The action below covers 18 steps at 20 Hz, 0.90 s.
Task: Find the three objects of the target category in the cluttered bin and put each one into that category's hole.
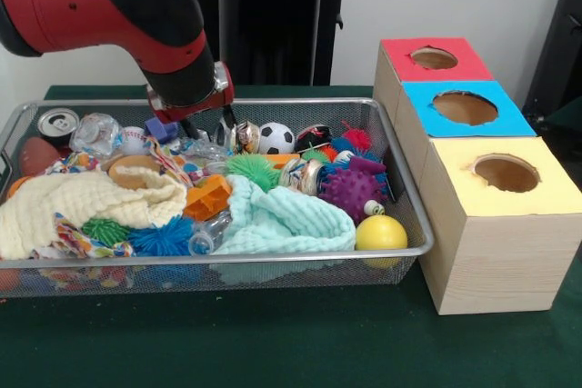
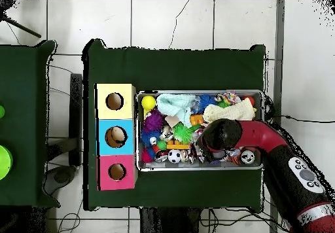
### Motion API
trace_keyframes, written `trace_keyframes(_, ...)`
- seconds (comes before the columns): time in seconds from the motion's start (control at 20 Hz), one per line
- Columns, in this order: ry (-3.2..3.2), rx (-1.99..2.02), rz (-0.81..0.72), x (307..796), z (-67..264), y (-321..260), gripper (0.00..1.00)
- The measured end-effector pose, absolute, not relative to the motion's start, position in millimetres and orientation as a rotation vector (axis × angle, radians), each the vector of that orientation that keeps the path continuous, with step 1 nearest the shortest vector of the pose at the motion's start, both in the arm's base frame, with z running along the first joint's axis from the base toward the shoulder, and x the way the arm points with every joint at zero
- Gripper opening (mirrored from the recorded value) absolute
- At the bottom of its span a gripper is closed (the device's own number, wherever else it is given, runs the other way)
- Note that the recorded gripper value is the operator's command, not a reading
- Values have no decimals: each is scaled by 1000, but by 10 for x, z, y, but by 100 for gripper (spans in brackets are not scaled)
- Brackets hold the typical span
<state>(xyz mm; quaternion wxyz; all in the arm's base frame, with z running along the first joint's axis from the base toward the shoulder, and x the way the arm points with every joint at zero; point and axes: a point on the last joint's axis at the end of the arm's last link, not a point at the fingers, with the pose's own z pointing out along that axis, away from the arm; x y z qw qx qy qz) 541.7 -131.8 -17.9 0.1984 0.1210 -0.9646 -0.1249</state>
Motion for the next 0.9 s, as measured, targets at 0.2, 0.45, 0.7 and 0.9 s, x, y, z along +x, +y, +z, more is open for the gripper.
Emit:
trace_keyframes(0.2, -2705, 344, -335, 5447, -155, -1325, 100)
trace_keyframes(0.45, -2730, 371, -271, 5602, -58, -1349, 100)
trace_keyframes(0.7, -2754, 386, -214, 5808, 79, -1365, 100)
trace_keyframes(0.9, -2771, 389, -190, 5937, 132, -1364, 100)
